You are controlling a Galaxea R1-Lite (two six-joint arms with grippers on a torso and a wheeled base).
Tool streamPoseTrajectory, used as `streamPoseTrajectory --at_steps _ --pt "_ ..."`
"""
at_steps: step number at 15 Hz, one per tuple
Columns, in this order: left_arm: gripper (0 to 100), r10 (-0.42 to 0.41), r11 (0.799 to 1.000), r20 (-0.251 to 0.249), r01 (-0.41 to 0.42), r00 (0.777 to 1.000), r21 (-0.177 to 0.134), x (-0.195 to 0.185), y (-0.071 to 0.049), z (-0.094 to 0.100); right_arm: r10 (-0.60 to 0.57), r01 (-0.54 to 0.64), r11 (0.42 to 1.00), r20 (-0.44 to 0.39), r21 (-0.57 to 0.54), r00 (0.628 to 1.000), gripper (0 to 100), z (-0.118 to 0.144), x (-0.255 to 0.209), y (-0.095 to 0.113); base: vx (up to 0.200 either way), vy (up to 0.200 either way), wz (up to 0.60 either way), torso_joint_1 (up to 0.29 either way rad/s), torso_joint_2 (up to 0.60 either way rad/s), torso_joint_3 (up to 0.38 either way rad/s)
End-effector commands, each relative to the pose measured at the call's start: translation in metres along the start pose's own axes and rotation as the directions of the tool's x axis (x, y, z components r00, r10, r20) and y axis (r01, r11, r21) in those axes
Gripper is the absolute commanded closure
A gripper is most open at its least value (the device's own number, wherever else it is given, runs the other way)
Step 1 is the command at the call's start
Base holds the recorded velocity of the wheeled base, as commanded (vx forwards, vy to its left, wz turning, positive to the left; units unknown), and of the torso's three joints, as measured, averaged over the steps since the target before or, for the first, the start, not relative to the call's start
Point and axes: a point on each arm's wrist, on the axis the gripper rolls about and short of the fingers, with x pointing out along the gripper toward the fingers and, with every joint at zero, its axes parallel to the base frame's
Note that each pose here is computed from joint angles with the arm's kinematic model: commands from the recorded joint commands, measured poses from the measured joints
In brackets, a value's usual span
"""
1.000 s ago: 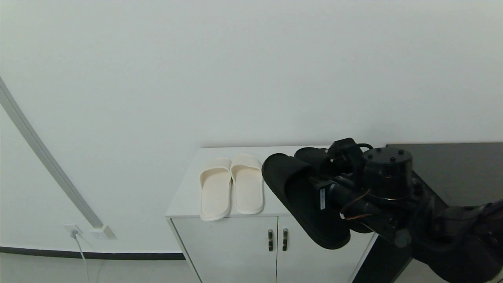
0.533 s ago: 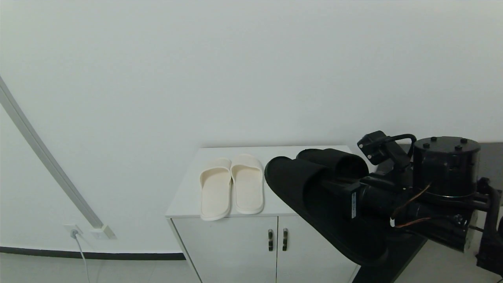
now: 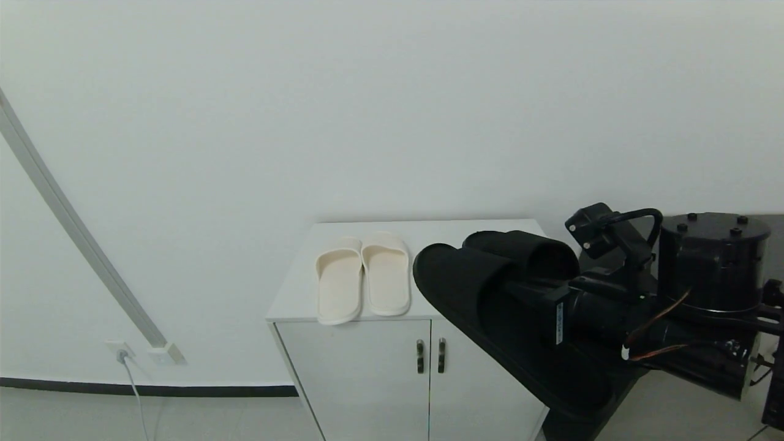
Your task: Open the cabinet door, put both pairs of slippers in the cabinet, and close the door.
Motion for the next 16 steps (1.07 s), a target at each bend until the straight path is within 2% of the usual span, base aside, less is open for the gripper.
streamPoseTrajectory --at_steps 1,4,16 --pt "100 0.001 1.0 0.0 -0.001 1.0 0.0 0.0 0.0 0.0 0.0 0.0 1.0 -0.009 -0.001 1.0 100 -0.0022 0.0023 0.0 -0.2 0.0 0.0 -0.017 0.0 0.007" --pt "100 0.001 1.0 0.002 -0.001 1.0 0.0 -0.0001 0.0 0.0 -0.001 0.001 1.0 -0.013 -0.005 1.0 100 -0.0034 0.0025 -0.0001 -0.2 0.0 0.0 0.001 0.0 0.007" --pt "100 0.001 1.0 0.0 -0.001 1.0 -0.001 0.0 0.0 0.0 0.02 -0.02 1.0 -0.02 -0.006 1.0 100 -0.007 -0.0046 -0.0004 0.0 0.0 0.0 0.0 0.0 0.0"
